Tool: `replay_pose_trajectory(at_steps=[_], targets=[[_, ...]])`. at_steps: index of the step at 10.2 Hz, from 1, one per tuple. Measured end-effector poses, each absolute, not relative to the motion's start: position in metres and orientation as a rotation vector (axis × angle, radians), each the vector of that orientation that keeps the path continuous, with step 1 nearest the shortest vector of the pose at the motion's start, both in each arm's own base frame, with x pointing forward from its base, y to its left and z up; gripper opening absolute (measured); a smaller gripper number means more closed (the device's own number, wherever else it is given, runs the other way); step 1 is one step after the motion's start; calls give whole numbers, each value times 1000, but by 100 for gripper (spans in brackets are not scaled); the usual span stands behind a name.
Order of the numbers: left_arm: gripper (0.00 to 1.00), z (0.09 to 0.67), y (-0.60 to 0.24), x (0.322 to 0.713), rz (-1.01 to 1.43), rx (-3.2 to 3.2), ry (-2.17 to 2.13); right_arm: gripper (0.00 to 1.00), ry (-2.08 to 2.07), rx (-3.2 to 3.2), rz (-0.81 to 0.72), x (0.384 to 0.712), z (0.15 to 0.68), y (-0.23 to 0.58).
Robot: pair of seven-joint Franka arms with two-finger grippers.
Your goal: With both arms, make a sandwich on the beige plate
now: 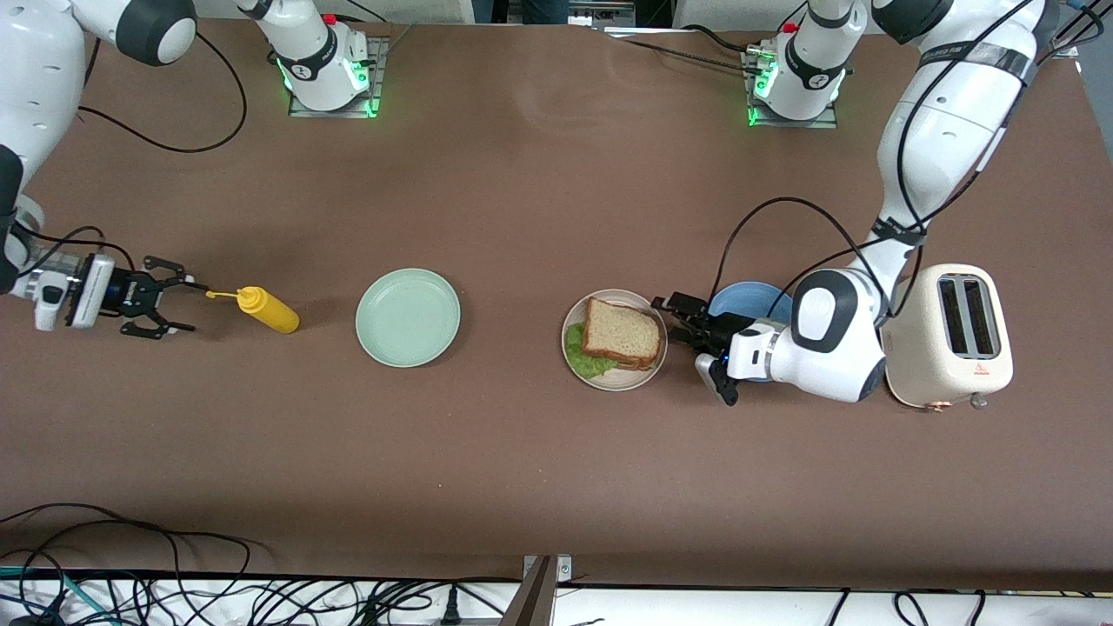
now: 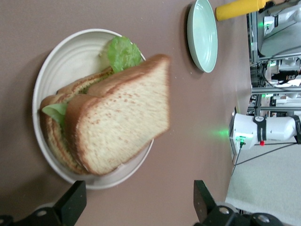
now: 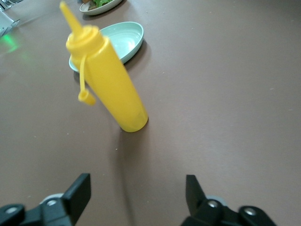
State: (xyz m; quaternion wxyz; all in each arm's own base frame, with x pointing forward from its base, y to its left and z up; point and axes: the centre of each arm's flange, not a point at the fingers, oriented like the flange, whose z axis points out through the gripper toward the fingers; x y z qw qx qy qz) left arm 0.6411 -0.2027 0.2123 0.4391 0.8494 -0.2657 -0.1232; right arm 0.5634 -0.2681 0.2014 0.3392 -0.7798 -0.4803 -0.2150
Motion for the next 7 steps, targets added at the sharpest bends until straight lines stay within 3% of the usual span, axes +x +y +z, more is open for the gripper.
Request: replay_pose_trajectory(at_steps=[3, 7], targets=[[100, 270, -191, 636, -449, 2295, -705, 97, -1115, -2136, -381, 615, 272, -255], [100, 364, -154, 629, -521, 2671, -744, 98, -850, -2321, -136, 666, 367, -206]])
